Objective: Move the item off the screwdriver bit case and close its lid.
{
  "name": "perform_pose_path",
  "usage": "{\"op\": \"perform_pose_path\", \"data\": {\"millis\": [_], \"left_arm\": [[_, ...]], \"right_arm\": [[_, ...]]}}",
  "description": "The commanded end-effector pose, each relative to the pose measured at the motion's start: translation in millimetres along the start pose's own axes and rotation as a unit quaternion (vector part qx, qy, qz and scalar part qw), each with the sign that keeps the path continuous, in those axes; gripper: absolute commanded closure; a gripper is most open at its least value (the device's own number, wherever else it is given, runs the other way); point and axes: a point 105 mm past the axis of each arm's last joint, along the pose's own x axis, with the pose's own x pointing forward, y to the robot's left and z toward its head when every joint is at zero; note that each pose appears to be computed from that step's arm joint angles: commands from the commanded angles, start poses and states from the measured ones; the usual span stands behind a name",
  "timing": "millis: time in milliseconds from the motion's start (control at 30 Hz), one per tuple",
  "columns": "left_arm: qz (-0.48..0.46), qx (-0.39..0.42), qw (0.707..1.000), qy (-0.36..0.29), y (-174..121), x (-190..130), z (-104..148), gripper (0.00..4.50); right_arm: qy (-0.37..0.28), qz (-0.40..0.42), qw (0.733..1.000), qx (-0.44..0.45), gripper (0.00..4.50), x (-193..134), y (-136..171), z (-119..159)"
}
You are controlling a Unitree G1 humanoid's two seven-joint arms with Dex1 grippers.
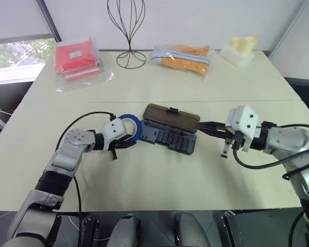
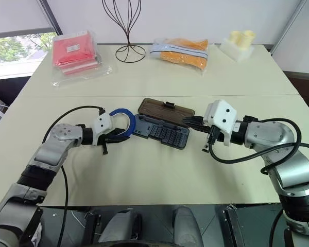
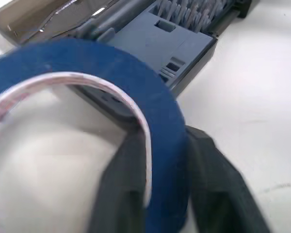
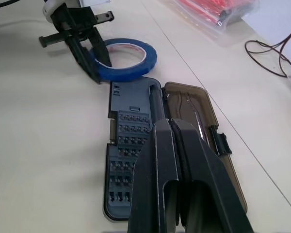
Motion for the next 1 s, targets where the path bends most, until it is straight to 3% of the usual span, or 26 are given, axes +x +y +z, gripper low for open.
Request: {"op": "perform_pose_path", "data": {"millis": [33, 267, 467, 567, 667, 900, 1000], "left_arm": [[-0.017, -0.020, 0.999, 0.018, -8, 3, -12, 4.03], [0.069, -0.076, 0.995, -0.013, 13, -18, -6, 4.03], [0.248, -0.167, 0.952, -0.070, 56, -59, 2, 4.03], [0.383, -0.220, 0.893, -0.086, 83, -106, -9, 4.03], [0.504, -0.255, 0.823, -0.061, 96, -156, -41, 4.03], [0.647, -0.310, 0.697, 0.010, 86, -227, -105, 4.03], [0.670, -0.327, 0.666, 0.024, 81, -238, -120, 2.59]], "right_arm": [[-0.016, -0.007, 1.000, -0.023, 4.50, -2, -1, 11], [-0.015, -0.003, 1.000, -0.022, 4.50, 0, 0, 11], [-0.021, 0.010, 1.000, -0.019, 4.50, 6, 3, 10], [-0.027, 0.023, 0.999, -0.019, 4.50, 11, 3, 10], [-0.033, 0.034, 0.999, -0.021, 4.50, 17, 3, 10], [-0.041, 0.047, 0.998, -0.026, 4.50, 24, 2, 10], [-0.042, 0.048, 0.998, -0.027, 4.50, 25, 2, 10]]}}
